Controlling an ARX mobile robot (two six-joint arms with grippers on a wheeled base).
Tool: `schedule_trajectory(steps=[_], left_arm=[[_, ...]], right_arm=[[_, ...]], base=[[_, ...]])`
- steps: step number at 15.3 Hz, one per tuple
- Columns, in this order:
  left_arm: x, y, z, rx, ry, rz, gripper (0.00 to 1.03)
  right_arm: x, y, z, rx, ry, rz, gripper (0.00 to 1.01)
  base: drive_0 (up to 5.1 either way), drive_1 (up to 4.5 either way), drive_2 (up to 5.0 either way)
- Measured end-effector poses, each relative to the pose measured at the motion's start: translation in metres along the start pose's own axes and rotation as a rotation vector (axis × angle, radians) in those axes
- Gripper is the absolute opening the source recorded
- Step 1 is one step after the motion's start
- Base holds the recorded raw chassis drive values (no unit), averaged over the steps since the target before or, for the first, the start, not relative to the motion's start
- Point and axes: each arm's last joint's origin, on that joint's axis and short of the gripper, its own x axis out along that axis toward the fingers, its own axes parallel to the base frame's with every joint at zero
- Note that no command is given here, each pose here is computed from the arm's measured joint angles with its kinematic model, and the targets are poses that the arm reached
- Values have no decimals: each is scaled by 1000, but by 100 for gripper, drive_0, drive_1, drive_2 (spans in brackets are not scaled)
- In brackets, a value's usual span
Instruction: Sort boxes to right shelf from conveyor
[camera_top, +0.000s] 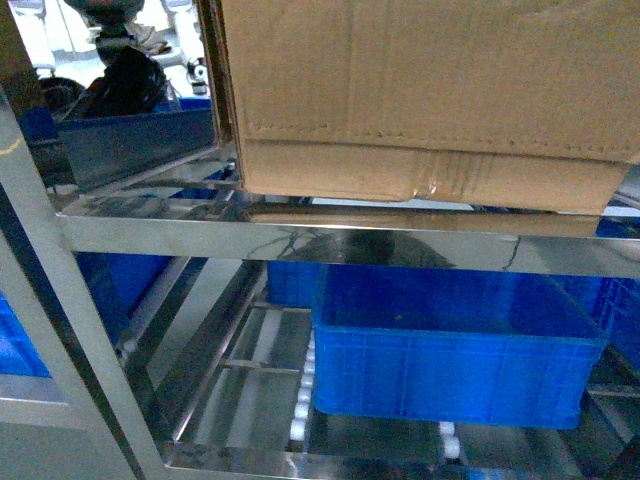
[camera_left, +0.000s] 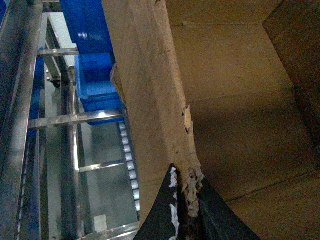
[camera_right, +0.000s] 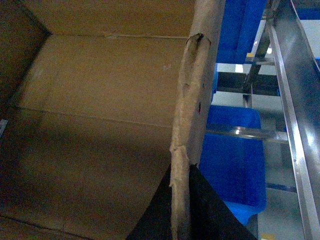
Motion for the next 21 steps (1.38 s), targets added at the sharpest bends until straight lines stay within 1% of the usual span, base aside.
schedule_trajectory(steps=[1, 3, 5, 6, 8, 9, 10, 12, 13, 14, 15, 16, 17, 18, 19, 20, 21], left_arm=[[8, 1, 2, -1, 1, 5, 2], [18, 6, 7, -8, 15, 17, 2], [26, 9, 14, -10, 9, 20, 2], [29, 11, 18, -10, 6, 25, 2], [34, 11, 18, -11, 11, 22, 3], [34, 11, 19, -5, 4, 12, 17], [34, 13, 22, 0, -26, 2, 31], [36, 12, 23, -18, -72, -37, 51], [37, 12, 23, -21, -77, -38, 60], [38, 13, 22, -39, -97, -47, 71], [39, 13, 21, -63, -118, -70, 83], [38, 14, 22, -86, -137, -79, 96], [36, 14, 25, -102, -164, -87, 99], [35, 14, 26, -111, -183, -83, 98], [35, 14, 27, -119, -206, -89, 98], [33, 14, 25, -125, -207, -86, 98], [31, 14, 20, -129, -207, -86, 98]], right_arm=[[7, -2, 2, -8, 0, 0, 4], [16, -4, 9, -4, 14, 5, 4], [24, -5, 16, -15, 3, 7, 4], [30, -6, 16, -13, 7, 10, 4], [34, -7, 16, -14, 6, 13, 4], [34, -7, 16, -14, -1, 17, 12], [35, -7, 15, -14, -23, 27, 26], [34, -6, 13, -3, -51, 31, 46], [33, -4, 13, -1, -62, 37, 55], [32, -2, 14, 1, -103, 24, 66], [28, 0, 16, 12, -142, 27, 79], [26, 2, 18, 18, -178, 21, 92], [25, 4, 20, 31, -203, 29, 100], [25, 5, 20, 32, -222, 31, 97], [25, 8, 19, 32, -231, 33, 98], [23, 11, 18, 24, -257, 35, 98], [18, 13, 16, 11, -285, 25, 98]], base=[[0, 0, 0], [0, 0, 0], [0, 0, 0], [0, 0, 0], [0, 0, 0], [0, 0, 0], [0, 0, 0], [0, 0, 0], [0, 0, 0], [0, 0, 0], [0, 0, 0], [0, 0, 0], [0, 0, 0], [0, 0, 0], [0, 0, 0], [0, 0, 0], [0, 0, 0]])
